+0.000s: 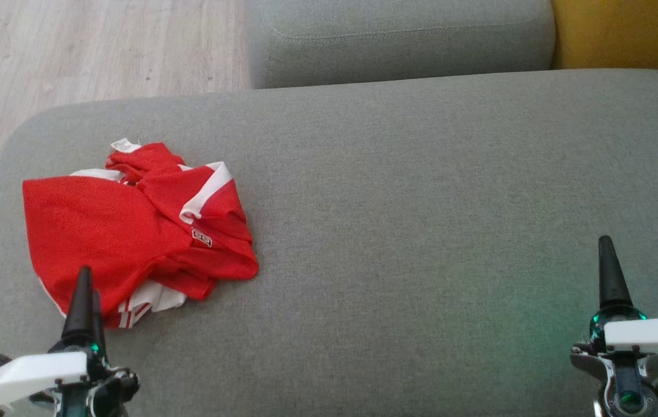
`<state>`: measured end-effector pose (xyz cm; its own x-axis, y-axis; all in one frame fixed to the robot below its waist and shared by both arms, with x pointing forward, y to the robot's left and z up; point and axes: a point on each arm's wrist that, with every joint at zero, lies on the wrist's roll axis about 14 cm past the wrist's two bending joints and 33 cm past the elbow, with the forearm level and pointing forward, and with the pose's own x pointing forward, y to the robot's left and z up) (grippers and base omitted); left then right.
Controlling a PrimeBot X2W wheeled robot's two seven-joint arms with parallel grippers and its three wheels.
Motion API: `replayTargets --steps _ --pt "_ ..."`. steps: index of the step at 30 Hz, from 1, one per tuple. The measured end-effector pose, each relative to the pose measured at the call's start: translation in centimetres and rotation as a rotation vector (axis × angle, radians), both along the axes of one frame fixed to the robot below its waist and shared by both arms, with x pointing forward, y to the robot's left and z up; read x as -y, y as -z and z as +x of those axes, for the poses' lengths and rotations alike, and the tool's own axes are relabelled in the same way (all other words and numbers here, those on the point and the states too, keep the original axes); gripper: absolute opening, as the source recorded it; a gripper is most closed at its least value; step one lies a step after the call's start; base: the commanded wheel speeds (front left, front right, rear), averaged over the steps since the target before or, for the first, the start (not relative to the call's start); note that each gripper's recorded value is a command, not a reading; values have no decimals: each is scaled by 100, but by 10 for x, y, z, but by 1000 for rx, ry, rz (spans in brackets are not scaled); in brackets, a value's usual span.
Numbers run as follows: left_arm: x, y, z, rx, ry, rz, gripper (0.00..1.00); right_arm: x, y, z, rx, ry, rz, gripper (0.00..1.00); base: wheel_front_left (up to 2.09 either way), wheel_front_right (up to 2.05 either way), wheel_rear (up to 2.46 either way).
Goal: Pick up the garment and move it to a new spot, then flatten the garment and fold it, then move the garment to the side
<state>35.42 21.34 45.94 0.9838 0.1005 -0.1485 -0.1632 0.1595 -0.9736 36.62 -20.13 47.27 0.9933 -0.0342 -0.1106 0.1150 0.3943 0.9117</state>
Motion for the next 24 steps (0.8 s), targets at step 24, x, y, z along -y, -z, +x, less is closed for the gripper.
replayTargets --steps 24 --pt "28 -49 12 102 97 451 100 -27 -27 10 91 -103 -417 100 0 0 0"
